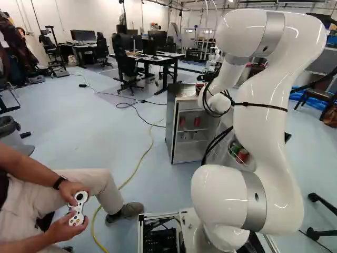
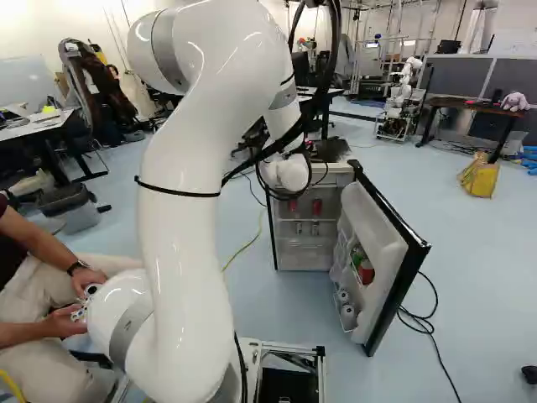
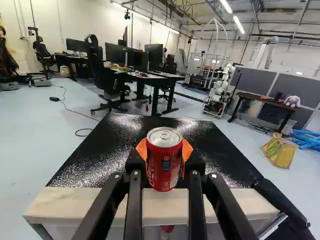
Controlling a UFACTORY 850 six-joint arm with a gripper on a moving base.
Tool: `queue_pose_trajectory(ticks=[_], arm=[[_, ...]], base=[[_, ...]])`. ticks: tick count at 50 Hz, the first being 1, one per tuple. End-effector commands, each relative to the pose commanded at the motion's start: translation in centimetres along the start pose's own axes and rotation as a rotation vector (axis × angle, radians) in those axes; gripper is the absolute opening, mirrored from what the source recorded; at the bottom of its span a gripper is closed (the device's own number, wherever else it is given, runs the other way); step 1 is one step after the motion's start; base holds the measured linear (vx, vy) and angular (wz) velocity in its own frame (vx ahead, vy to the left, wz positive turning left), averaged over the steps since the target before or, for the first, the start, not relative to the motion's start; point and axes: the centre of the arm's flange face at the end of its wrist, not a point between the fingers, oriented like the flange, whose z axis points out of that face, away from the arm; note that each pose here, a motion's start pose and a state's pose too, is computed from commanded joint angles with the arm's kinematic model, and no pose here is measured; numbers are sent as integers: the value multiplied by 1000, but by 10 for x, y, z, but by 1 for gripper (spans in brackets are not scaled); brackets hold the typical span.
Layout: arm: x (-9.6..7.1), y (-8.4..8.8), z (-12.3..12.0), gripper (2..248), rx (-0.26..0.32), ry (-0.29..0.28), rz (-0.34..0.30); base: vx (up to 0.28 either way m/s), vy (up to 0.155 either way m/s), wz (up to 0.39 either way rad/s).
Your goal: Grab a drink from the fridge
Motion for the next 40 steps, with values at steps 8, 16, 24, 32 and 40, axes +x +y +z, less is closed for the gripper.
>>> queue_pose_trajectory(ticks=[8, 16, 24, 32, 40], arm=[[-3, 0, 2, 87, 1, -3, 1], [-3, 0, 2, 87, 1, -3, 1], [-3, 0, 2, 116, 1, -3, 1], [-3, 0, 2, 149, 1, -3, 1], [-3, 0, 0, 221, 1, -5, 1]], base=[[0, 0, 0], [0, 0, 0], [0, 0, 0], [0, 0, 0], [0, 0, 0]])
